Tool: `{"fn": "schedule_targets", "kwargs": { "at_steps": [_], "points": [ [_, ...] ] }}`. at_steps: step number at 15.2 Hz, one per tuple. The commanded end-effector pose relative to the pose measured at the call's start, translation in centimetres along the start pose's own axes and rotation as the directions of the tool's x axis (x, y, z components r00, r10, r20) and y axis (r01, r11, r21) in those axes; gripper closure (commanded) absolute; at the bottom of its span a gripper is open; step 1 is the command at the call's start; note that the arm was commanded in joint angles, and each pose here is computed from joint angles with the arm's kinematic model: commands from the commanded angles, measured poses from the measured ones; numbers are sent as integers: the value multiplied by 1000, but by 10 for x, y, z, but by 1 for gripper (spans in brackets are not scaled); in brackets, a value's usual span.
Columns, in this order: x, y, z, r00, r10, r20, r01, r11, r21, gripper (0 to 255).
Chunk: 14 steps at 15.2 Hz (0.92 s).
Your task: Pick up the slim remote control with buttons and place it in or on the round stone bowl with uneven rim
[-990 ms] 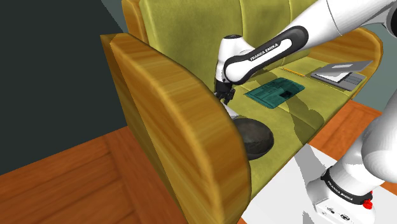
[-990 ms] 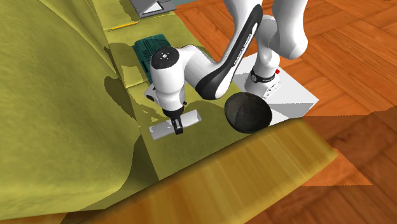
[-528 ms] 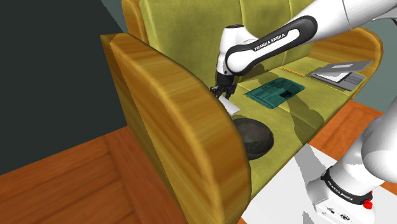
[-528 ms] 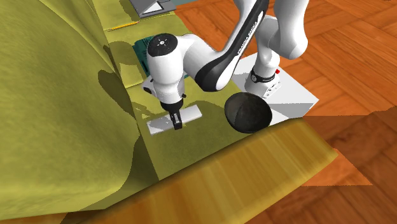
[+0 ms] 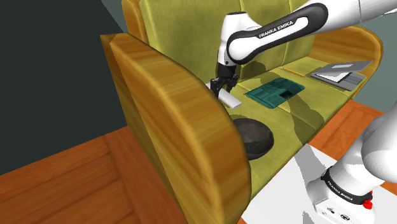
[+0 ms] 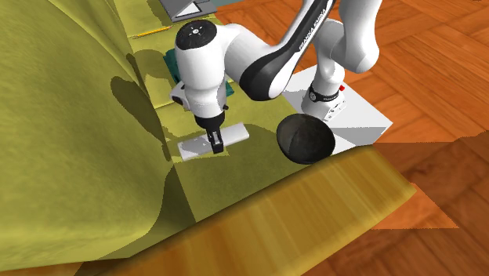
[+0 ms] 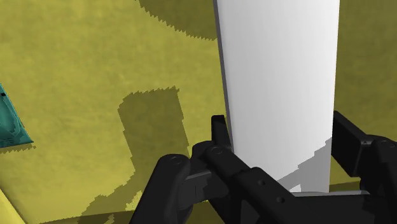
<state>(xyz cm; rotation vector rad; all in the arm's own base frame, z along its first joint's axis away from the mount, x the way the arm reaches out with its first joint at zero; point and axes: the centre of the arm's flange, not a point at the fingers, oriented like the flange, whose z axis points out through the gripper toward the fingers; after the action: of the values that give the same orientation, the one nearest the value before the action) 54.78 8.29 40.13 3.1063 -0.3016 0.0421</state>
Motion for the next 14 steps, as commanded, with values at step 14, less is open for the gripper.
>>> {"fn": "schedule_targets", "kwargs": {
  "at_steps": [14],
  "points": [
    [3, 3, -80, 1000, 0, 0, 0, 1000, 0, 255]
  ]
}}
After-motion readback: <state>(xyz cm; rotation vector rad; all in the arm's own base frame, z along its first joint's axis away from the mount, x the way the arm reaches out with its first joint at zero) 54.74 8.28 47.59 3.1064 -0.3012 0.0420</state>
